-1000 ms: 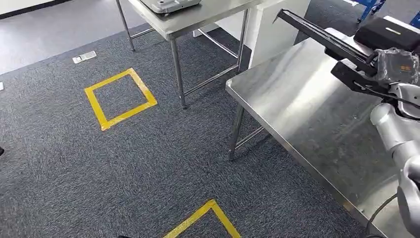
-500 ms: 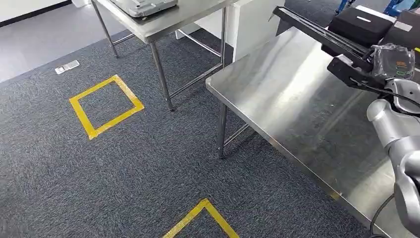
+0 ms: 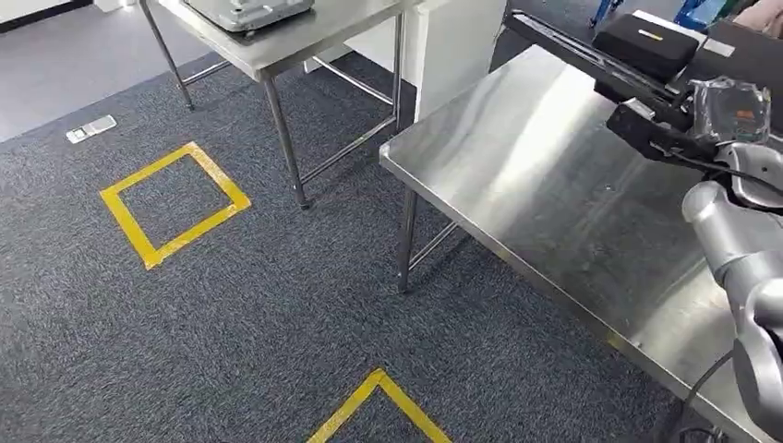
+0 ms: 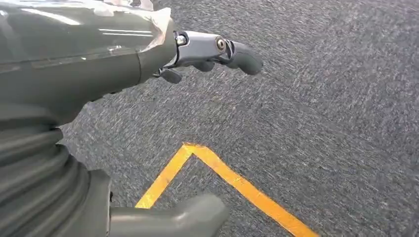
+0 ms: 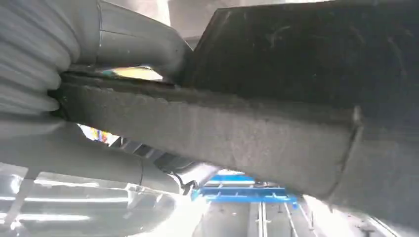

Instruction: Take the parts from the cabinet and place them on the table.

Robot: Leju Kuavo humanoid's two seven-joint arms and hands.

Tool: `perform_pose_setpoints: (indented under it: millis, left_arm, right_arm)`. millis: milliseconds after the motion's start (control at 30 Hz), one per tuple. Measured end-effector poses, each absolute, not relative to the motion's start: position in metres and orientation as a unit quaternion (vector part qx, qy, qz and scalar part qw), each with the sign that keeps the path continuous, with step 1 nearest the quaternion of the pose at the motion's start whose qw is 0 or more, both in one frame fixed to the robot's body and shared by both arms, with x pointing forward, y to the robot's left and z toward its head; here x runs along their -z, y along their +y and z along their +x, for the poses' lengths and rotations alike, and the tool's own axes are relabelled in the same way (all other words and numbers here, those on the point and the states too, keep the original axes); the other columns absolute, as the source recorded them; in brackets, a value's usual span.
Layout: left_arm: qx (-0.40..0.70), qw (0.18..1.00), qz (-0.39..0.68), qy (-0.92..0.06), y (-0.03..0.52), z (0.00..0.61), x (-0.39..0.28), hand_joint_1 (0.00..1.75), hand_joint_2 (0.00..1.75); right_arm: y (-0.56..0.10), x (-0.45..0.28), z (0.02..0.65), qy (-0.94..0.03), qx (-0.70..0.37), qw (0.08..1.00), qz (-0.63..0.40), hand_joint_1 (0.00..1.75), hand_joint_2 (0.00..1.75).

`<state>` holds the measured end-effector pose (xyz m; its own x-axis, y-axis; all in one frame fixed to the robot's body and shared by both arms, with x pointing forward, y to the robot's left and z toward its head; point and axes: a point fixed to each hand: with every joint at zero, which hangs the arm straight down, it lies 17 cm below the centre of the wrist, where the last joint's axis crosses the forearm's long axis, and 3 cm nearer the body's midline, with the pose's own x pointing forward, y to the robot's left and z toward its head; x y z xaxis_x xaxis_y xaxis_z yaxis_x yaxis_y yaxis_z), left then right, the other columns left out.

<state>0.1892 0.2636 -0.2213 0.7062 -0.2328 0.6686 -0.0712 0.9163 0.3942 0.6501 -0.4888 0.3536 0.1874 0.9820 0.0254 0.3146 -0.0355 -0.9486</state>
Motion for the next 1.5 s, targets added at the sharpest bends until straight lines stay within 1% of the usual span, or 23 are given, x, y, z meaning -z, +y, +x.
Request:
perform_pose_setpoints:
  millis: [133,233,433,667,967,1000,1167,1200,1500]
  left_arm:
    - [0.040,0.897,0.195,-0.395,0.262,0.193,0.218,0.00,1.75]
    - [0.045,0.879,0.208,-0.428,0.262,0.201,0.207,0.00,1.75]
    - [0.050,0.868,0.229,-0.437,0.266,0.206,0.201,0.00,1.75]
    - [0.047,0.860,0.240,-0.448,0.269,0.214,0.195,0.00,1.75]
    - [0.052,0.853,0.251,-0.455,0.270,0.219,0.190,0.00,1.75]
    - [0.052,0.853,0.251,-0.455,0.270,0.219,0.190,0.00,1.75]
    - [0.048,0.853,0.249,-0.455,0.269,0.220,0.190,0.00,1.75]
    - [0.049,0.853,0.247,-0.456,0.268,0.220,0.190,0.00,0.00]
    - [0.044,0.855,0.244,-0.455,0.269,0.219,0.191,0.00,0.00]
  right_arm:
    - [-0.497,-0.349,0.648,-0.507,-0.367,0.464,-0.627,1.69,1.75]
    - [-0.506,-0.353,0.646,-0.497,-0.364,0.465,-0.636,1.69,1.75]
    - [-0.526,-0.345,0.640,-0.472,-0.360,0.476,-0.649,1.69,1.75]
    - [-0.549,-0.302,0.625,-0.439,-0.362,0.507,-0.648,1.69,1.75]
    - [-0.570,-0.275,0.611,-0.420,-0.356,0.531,-0.644,1.69,1.75]
    - [-0.570,-0.274,0.611,-0.420,-0.356,0.532,-0.643,0.00,0.00]
    - [-0.571,-0.274,0.611,-0.418,-0.356,0.531,-0.645,0.00,0.00]
    - [-0.571,-0.275,0.611,-0.418,-0.357,0.530,-0.646,0.00,0.00]
    - [-0.571,-0.276,0.610,-0.419,-0.355,0.530,-0.646,0.00,0.00]
